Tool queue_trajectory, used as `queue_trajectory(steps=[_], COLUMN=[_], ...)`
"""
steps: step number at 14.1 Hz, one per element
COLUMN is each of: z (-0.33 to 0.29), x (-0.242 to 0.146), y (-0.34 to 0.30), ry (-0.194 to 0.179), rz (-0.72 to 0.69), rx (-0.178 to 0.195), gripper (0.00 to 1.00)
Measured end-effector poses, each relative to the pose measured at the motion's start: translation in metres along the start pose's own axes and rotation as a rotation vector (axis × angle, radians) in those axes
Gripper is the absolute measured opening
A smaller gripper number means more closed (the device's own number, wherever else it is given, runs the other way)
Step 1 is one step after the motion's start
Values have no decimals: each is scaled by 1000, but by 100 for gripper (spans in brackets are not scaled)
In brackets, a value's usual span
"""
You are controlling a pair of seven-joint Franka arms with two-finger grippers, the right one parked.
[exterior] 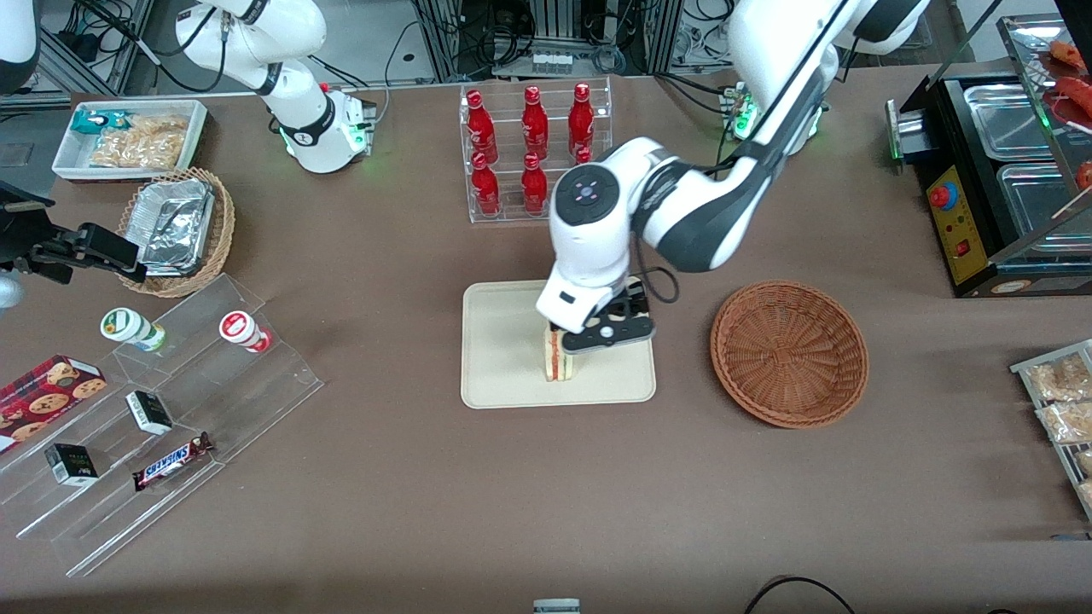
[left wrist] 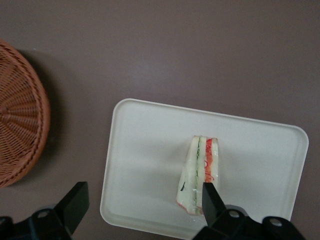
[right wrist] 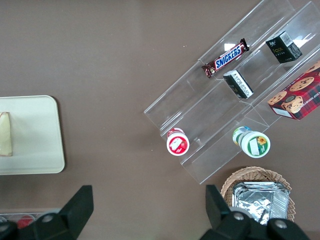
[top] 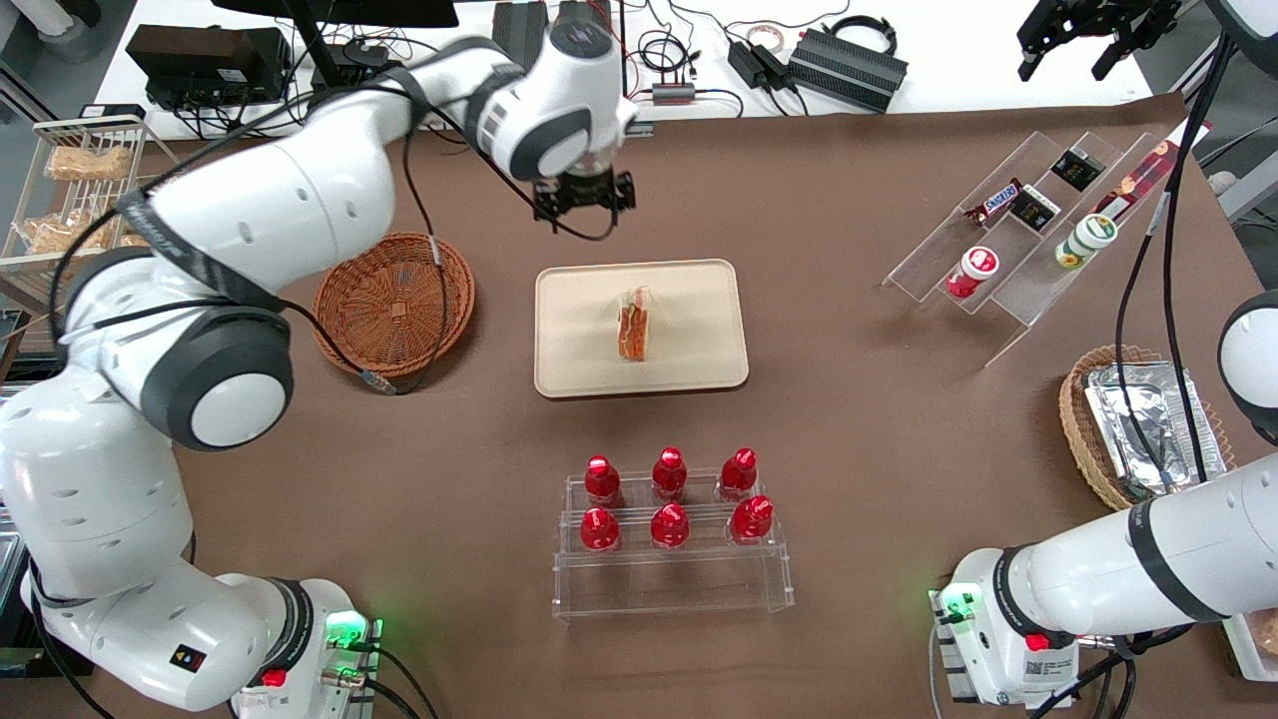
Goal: Place sandwich from basket to tray
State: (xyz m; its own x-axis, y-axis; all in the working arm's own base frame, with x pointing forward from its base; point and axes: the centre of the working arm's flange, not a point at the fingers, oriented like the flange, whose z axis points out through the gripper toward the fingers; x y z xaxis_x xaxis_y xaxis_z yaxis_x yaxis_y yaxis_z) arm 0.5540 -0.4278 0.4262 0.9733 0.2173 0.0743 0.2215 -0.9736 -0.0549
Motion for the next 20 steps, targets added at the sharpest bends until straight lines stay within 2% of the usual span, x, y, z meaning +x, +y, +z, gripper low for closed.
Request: queue_trajectory(steps=[5,10,13,15,17,18,20], z=[-80,-104,-120,-134,-150,-158,-170], x=[44,62,64,64,60,60,57], y=[-121,-261,-332,-366,-382,-386,-389], ry=[-55,-102,-150,-166,-181,-178,-169], rz=[41,183,253,273,293,302,306], rx=[52,57,76,74,33,19,17], gripper=[100,100,100,100,100,100,100])
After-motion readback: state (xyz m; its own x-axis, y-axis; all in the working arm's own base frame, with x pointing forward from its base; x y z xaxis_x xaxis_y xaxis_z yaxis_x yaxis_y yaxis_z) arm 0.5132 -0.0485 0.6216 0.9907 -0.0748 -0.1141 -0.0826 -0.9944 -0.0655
